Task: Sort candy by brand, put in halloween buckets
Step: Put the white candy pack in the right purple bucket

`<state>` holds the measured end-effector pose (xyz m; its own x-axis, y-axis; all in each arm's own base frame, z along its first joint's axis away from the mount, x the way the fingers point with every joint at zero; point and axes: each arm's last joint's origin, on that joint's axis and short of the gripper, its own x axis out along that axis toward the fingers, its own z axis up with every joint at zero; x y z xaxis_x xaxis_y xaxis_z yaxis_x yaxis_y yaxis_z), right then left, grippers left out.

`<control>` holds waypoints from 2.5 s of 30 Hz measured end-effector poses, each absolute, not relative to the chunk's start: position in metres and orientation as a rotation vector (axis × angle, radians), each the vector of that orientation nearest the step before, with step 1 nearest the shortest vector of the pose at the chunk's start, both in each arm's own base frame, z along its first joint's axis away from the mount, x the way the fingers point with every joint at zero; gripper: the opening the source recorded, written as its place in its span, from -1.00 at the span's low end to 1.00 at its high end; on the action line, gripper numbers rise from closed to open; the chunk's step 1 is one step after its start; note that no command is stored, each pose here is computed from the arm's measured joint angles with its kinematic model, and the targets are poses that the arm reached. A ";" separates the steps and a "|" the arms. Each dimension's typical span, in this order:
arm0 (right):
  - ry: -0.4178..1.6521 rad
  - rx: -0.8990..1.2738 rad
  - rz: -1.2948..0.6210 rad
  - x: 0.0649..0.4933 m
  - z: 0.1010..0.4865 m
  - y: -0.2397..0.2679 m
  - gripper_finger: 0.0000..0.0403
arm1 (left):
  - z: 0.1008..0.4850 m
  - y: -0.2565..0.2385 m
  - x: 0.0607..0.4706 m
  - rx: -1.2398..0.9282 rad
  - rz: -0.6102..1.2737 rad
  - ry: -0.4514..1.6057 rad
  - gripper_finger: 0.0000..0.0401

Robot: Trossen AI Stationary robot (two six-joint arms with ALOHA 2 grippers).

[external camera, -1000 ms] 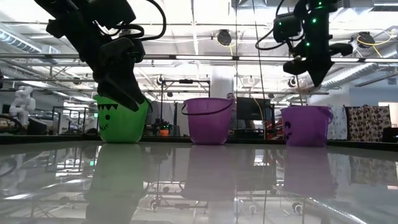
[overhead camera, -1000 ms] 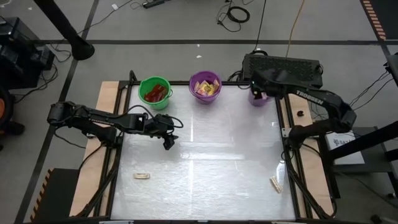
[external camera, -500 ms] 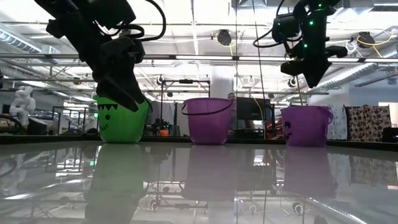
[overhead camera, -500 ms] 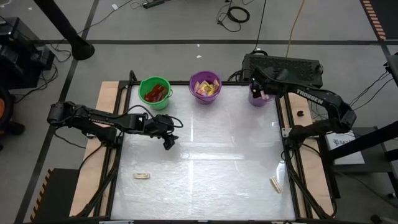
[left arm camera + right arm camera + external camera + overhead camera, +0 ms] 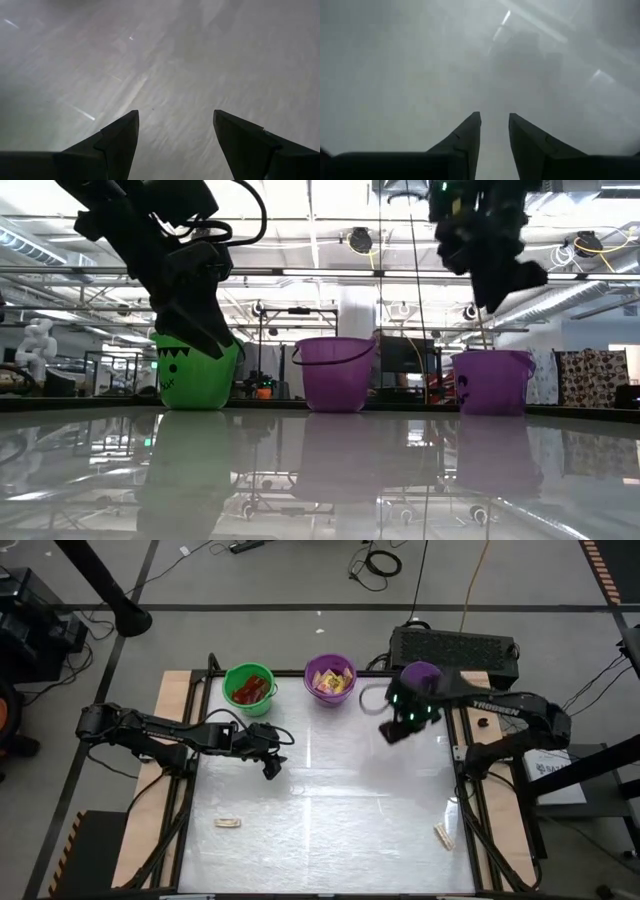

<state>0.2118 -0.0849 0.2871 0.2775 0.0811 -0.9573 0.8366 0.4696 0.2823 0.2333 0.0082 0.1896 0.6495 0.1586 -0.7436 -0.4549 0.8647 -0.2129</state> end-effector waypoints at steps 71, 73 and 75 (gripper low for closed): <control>1.551 1.328 -0.683 0.179 0.133 0.110 -0.99 | 0.192 0.007 0.236 -0.381 0.288 0.770 0.31; 1.396 1.301 -0.678 0.193 0.142 0.106 -0.99 | 0.192 0.007 0.236 -0.381 0.288 0.770 0.31; 1.247 1.258 -0.678 0.206 0.151 0.099 -0.99 | 0.192 0.007 0.236 -0.380 0.288 0.770 0.31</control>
